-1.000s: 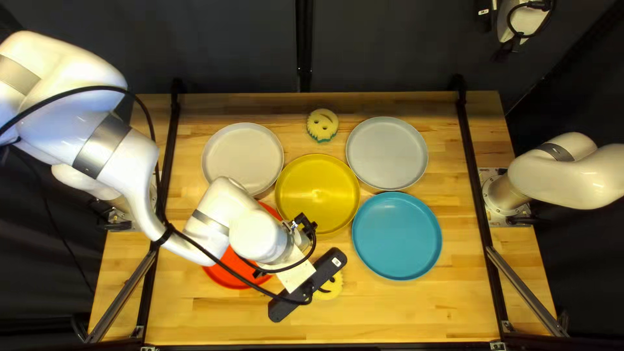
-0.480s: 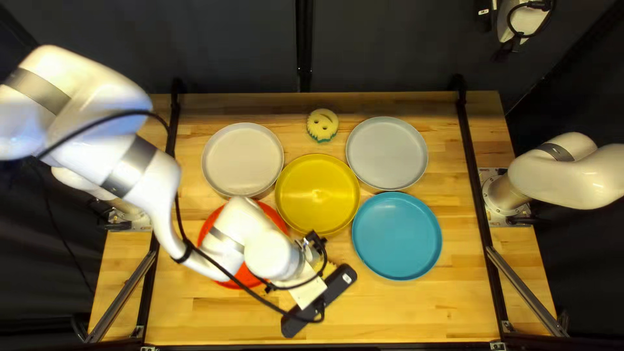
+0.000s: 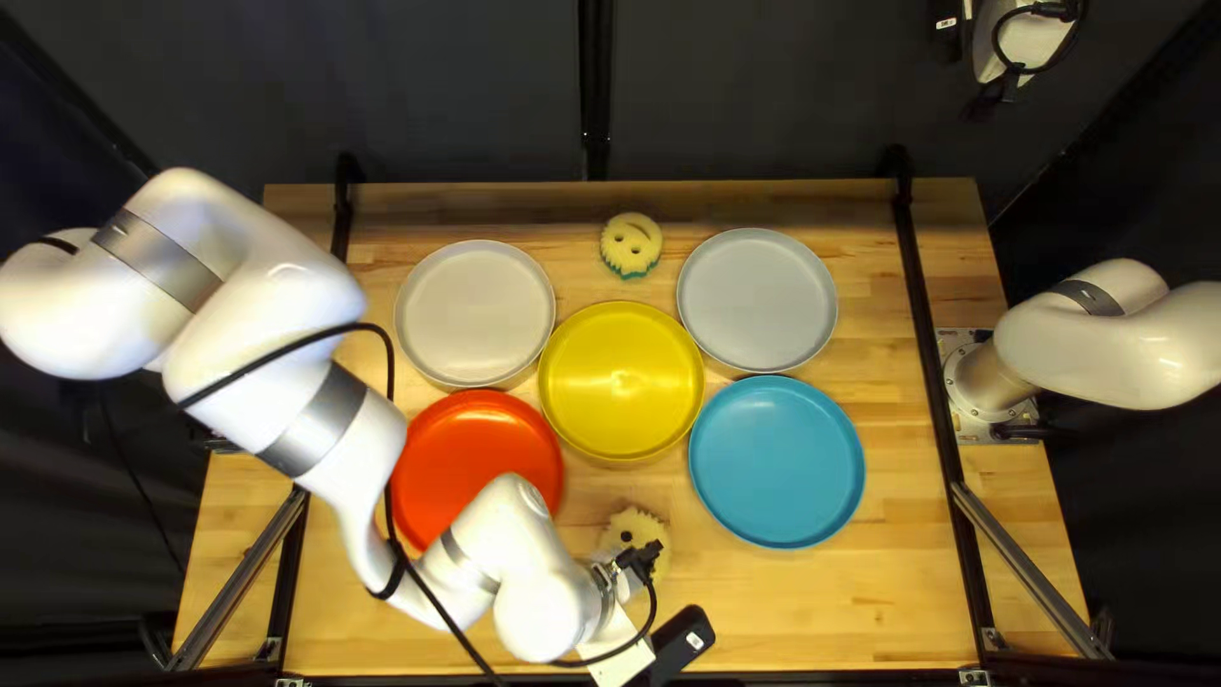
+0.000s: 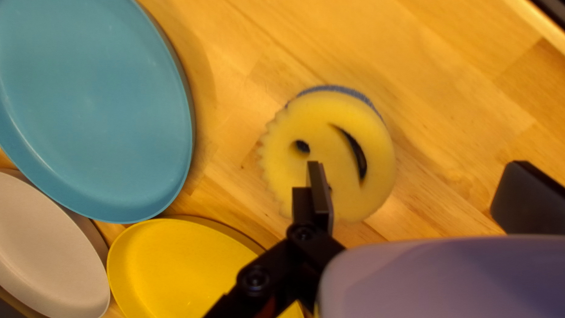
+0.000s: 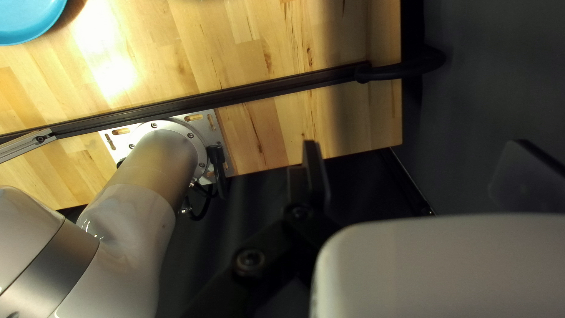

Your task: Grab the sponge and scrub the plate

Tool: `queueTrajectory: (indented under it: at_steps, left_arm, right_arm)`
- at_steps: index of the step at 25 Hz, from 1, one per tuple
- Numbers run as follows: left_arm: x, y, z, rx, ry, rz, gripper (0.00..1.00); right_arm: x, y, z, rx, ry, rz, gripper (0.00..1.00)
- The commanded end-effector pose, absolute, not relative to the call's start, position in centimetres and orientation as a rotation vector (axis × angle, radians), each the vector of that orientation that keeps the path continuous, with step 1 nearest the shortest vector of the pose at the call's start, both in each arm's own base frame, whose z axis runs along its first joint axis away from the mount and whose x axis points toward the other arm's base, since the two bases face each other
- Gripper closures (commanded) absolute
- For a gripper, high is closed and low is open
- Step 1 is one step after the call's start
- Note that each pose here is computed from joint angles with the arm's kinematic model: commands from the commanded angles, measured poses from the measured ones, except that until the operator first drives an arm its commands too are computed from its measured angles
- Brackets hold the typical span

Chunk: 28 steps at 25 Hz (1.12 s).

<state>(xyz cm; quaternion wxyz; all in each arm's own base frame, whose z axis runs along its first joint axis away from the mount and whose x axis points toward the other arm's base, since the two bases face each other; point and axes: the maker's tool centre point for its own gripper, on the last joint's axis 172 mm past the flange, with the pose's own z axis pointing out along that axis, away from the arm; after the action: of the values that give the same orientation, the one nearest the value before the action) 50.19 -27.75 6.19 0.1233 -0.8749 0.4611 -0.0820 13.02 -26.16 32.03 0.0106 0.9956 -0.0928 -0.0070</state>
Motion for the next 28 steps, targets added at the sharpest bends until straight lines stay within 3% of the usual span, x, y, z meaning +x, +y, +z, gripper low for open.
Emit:
queueTrajectory:
  at_steps: [1, 20, 21, 22, 28]
  left_arm:
    - [49.5, -26.5, 5.6, -2.564, 1.335, -0.249, 0.0]
    - [49.9, -25.3, 3.9, -2.591, 1.364, -0.296, 0.0]
    - [49.9, -25.4, 3.9, -2.592, 1.363, -0.298, 0.2]
    - [49.9, -25.4, 3.9, -2.592, 1.363, -0.298, 0.97]
    - [49.9, -25.4, 3.9, -2.592, 1.363, -0.298, 1.0]
  right_arm:
    - [13.0, -26.2, 32.0, 3.107, -0.289, -0.022, 0.0]
    - [13.0, -26.2, 32.0, 3.107, -0.289, -0.022, 0.0]
    - [13.0, -26.2, 32.0, 3.107, -0.289, -0.022, 0.0]
    - [13.0, -26.2, 32.0, 3.107, -0.289, -0.022, 0.0]
    - [13.0, -26.2, 32.0, 3.107, -0.289, -0.022, 0.0]
